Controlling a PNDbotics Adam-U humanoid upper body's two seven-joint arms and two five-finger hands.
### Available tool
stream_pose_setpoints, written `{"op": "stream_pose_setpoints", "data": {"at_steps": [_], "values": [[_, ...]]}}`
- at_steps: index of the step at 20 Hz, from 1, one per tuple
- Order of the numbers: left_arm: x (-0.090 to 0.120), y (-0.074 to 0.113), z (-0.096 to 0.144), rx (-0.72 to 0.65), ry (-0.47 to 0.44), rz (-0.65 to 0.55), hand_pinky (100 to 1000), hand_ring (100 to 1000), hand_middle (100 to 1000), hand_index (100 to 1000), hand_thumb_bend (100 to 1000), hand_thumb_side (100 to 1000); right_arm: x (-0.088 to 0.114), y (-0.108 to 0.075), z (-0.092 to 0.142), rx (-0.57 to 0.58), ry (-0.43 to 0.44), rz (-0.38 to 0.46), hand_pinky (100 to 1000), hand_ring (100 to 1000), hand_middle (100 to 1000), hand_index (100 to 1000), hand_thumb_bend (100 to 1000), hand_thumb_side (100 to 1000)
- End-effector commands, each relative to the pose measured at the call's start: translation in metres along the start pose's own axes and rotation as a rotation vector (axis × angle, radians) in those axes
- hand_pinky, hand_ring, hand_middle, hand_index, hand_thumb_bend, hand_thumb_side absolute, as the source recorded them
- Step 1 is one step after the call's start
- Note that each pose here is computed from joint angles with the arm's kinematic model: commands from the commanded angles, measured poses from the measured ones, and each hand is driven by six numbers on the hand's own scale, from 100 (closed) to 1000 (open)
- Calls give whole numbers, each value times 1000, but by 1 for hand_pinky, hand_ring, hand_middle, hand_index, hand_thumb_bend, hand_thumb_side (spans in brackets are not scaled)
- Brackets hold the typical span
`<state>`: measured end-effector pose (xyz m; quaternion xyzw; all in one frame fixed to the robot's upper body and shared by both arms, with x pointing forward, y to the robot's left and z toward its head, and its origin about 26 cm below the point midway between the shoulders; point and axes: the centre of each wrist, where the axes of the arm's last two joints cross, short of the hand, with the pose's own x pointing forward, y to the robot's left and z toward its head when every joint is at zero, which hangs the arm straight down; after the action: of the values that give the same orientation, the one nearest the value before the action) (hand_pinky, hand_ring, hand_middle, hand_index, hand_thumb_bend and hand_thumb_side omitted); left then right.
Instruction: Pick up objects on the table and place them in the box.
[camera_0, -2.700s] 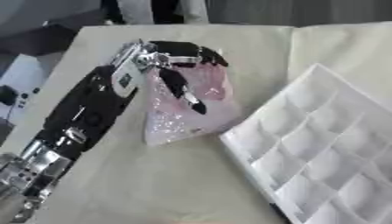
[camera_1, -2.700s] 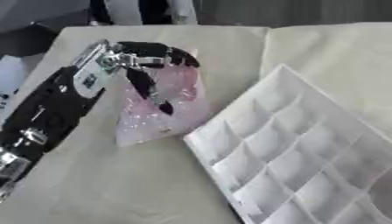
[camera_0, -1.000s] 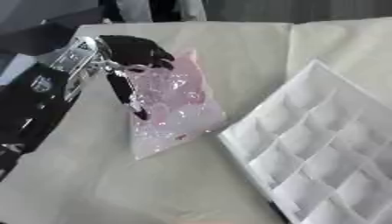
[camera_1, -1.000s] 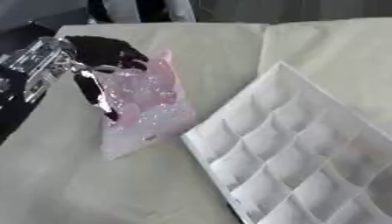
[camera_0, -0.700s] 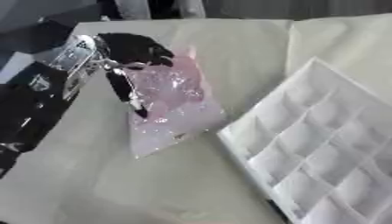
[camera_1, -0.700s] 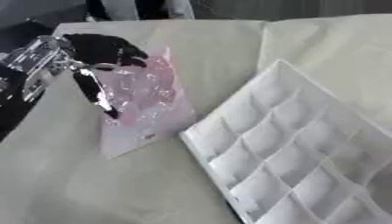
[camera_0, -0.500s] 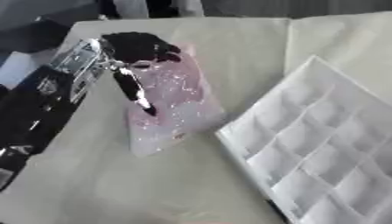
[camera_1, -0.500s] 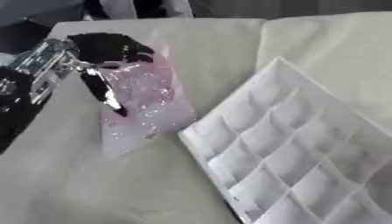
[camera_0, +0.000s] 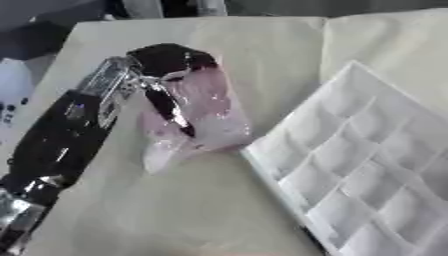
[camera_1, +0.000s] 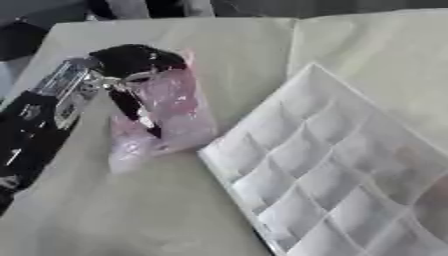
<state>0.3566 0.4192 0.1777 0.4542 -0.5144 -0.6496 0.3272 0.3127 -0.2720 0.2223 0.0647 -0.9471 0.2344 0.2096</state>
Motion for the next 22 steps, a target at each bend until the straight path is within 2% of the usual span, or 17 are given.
{"op": "stream_pose_setpoints", "data": {"at_steps": [1,6,10,11,14,16,17,18,19,20,21,22], "values": [[-11,-13,6,-39,32,27,803,865,902,1000,1000,688,9,1,-10,14,-56,-8,584,654,621,673,434,765],[-16,-30,14,-72,44,49,798,857,889,1000,1000,691,12,2,-15,17,-86,-48,578,649,618,669,436,763],[-13,-36,15,-50,37,80,779,844,875,1000,1000,684,12,2,-16,20,-99,-64,577,648,617,667,436,762],[-10,-38,14,-28,33,101,738,812,842,1000,942,661,13,2,-17,19,-103,-67,575,646,615,665,437,761],[1,-43,10,55,9,182,694,770,804,1000,867,614,13,2,-18,12,-116,-74,573,644,614,664,437,761],[8,-42,6,132,-13,245,655,730,771,961,796,527,13,2,-18,8,-122,-78,572,643,613,664,438,761],[12,-41,3,183,-28,281,586,672,726,852,683,389,13,3,-18,6,-125,-80,571,642,612,663,438,760],[14,-40,1,222,-39,314,650,725,767,951,786,515,12,3,-18,4,-127,-83,571,642,613,664,438,761],[17,-39,-2,263,-51,350,448,606,655,750,573,258,12,3,-18,2,-129,-86,569,640,611,662,438,760],[22,-40,-5,315,-66,405,420,598,647,745,565,255,12,4,-18,0,-130,-89,569,640,611,662,438,759],[26,-41,-9,355,-77,466,309,561,626,750,562,270,12,4,-19,-2,-134,-94,567,638,610,661,439,759],[29,-42,-12,375,-83,514,309,561,626,750,562,270,12,5,-19,-3,-136,-98,567,638,610,661,439,759]]}}
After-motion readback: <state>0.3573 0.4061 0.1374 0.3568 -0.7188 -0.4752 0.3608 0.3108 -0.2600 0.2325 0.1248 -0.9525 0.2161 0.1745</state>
